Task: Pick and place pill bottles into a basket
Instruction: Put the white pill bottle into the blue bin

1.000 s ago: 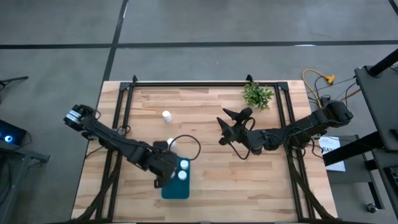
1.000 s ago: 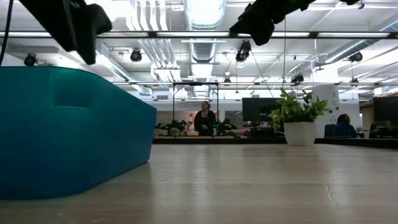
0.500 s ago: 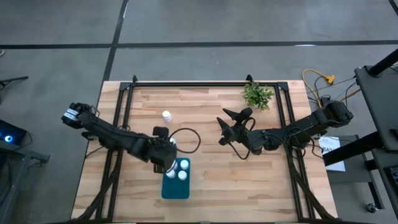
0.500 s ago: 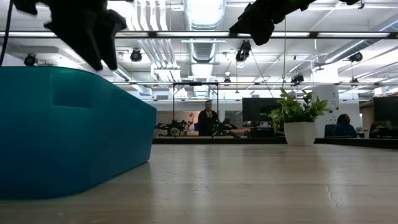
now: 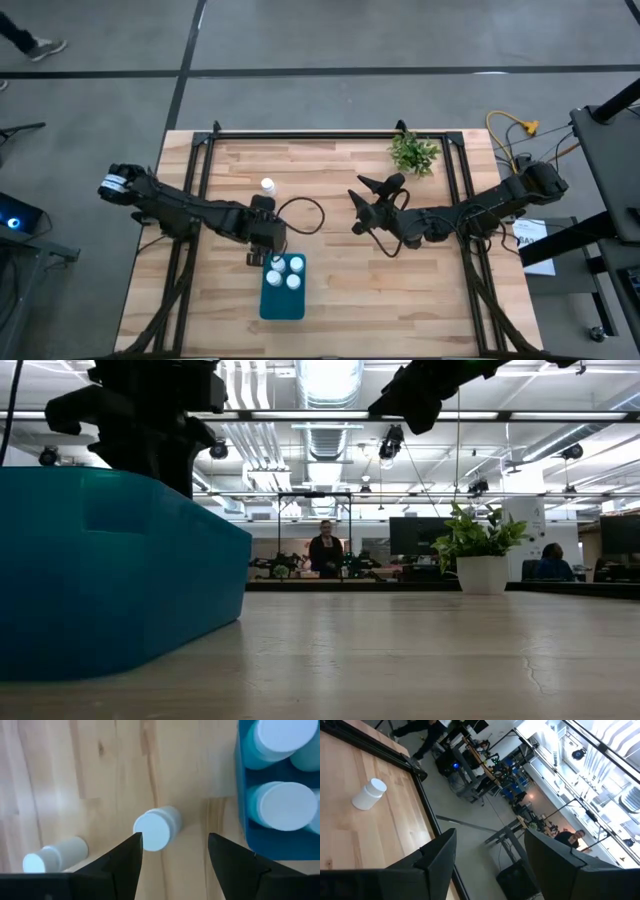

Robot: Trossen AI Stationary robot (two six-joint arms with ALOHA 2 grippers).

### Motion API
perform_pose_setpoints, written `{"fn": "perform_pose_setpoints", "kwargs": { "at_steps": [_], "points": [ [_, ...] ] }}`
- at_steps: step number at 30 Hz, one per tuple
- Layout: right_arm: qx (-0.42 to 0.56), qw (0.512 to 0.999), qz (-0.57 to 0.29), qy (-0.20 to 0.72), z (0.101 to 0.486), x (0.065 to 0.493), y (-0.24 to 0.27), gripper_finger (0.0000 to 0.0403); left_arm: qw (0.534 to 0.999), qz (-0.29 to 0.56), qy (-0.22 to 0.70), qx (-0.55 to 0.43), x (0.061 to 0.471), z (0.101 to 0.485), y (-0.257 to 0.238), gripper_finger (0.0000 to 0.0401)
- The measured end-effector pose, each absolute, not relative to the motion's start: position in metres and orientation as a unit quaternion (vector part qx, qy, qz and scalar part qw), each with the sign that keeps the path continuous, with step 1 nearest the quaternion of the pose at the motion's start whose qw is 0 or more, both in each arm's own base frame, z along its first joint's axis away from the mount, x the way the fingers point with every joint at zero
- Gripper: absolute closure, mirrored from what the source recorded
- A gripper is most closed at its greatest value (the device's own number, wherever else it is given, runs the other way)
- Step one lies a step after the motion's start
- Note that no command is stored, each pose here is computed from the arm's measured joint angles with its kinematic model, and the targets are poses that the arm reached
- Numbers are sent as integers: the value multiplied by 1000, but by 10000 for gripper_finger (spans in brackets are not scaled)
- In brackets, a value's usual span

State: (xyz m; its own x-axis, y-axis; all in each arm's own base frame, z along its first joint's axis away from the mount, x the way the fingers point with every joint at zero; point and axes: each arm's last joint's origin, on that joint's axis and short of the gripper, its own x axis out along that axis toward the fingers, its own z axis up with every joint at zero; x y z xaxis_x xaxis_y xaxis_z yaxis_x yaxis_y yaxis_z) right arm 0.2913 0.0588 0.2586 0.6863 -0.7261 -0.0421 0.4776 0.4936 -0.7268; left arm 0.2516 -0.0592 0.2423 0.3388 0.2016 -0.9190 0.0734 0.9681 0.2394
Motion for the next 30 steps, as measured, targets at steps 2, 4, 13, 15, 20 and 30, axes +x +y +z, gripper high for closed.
{"fn": "perform_pose_setpoints", "kwargs": {
  "at_steps": [2, 4, 13, 15, 20, 30],
  "points": [
    [-356, 846, -355, 175, 259, 291, 59, 179, 808, 34, 576, 117, 253, 242, -56, 194],
    [-356, 846, -355, 174, 259, 291, 59, 179, 806, 33, 579, 117, 253, 241, -51, 194],
    [-356, 847, -355, 174, 259, 291, 59, 179, 812, 11, 576, 86, 257, 236, -26, 194],
    [-356, 847, -355, 174, 259, 291, 59, 179, 812, 8, 578, 79, 257, 235, -22, 194],
    [-357, 847, -355, 175, 259, 291, 59, 179, 813, 7, 578, 72, 258, 233, -15, 194],
    [-352, 849, -355, 173, 258, 291, 59, 179, 816, -3, 575, 52, 256, 217, -11, 194]
  ]
}}
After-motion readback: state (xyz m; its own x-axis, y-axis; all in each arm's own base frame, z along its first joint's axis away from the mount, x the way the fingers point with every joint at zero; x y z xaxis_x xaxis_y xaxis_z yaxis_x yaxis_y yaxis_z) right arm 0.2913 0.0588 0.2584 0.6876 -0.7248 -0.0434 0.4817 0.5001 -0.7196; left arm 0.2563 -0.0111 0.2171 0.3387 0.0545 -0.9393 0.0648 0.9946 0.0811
